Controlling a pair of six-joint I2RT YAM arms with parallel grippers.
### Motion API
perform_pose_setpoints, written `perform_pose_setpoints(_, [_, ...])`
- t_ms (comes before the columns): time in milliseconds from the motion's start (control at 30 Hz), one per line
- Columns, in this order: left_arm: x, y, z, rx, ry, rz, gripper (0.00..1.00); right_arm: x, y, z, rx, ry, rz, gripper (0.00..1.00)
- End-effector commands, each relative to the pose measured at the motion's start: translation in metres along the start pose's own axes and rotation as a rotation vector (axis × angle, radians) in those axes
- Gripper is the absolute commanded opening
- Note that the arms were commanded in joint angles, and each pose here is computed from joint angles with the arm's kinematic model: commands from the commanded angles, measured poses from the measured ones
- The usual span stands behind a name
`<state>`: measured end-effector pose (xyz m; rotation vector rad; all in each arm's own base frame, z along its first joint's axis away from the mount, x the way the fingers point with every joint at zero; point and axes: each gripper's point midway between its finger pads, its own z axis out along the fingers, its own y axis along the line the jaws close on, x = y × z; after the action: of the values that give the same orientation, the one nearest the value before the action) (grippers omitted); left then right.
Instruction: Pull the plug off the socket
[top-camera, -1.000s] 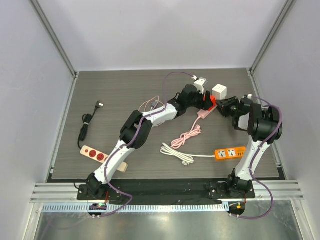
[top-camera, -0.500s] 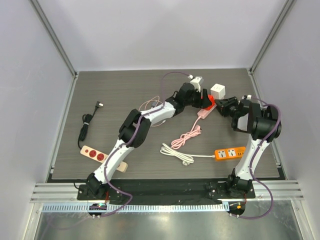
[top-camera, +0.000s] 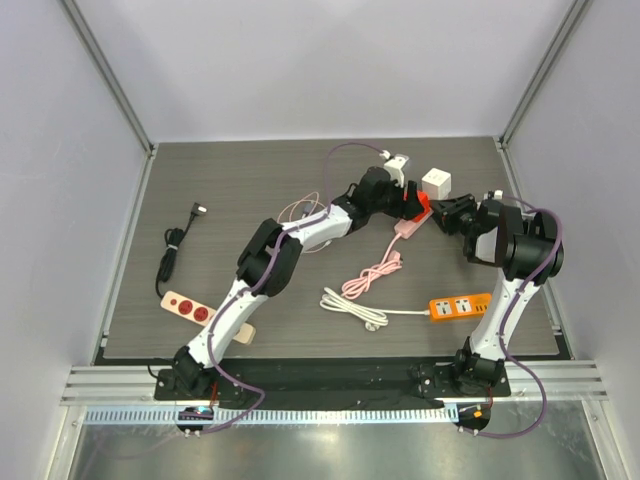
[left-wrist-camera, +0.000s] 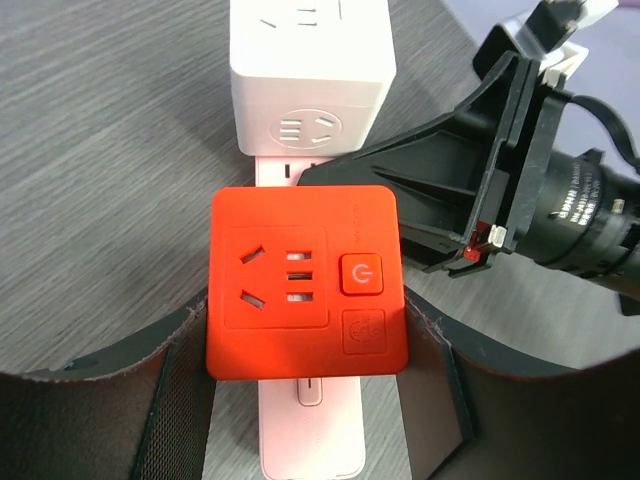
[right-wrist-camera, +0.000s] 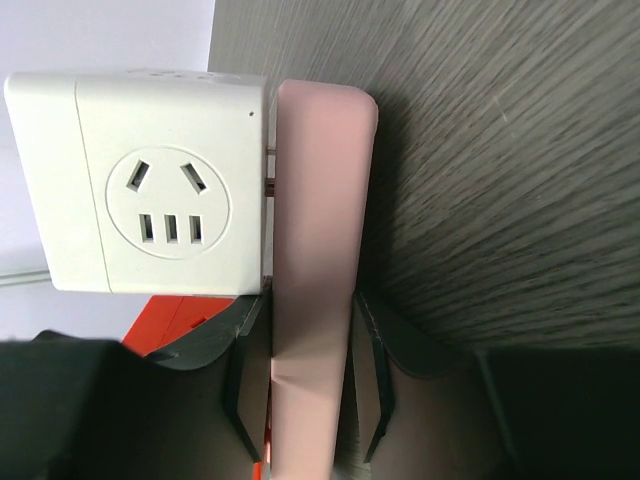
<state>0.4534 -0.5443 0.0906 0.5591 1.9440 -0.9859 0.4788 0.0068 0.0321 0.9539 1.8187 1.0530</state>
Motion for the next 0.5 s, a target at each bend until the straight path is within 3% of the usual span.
perform_pose_setpoints(0, [-0.102,-0.051,-0.033,0.225,-0.228,-0.062,0.0,0.004,-0.019,-0.004,0.076,-0.008,-0.044,0.01])
perform_pose_setpoints(367, [-0.097,0.003,-0.031,-0.017,-0.222,-0.181,0.0,0.002,-0.02,-0.004,0.084,-0.014,-0.043,0.01])
perform_pose_setpoints(467, [-0.097,0.004,-0.031,-0.032,-0.21,-0.145,0.0,0.001,-0.021,-0.004,0.094,-0.017,-0.049,0.01])
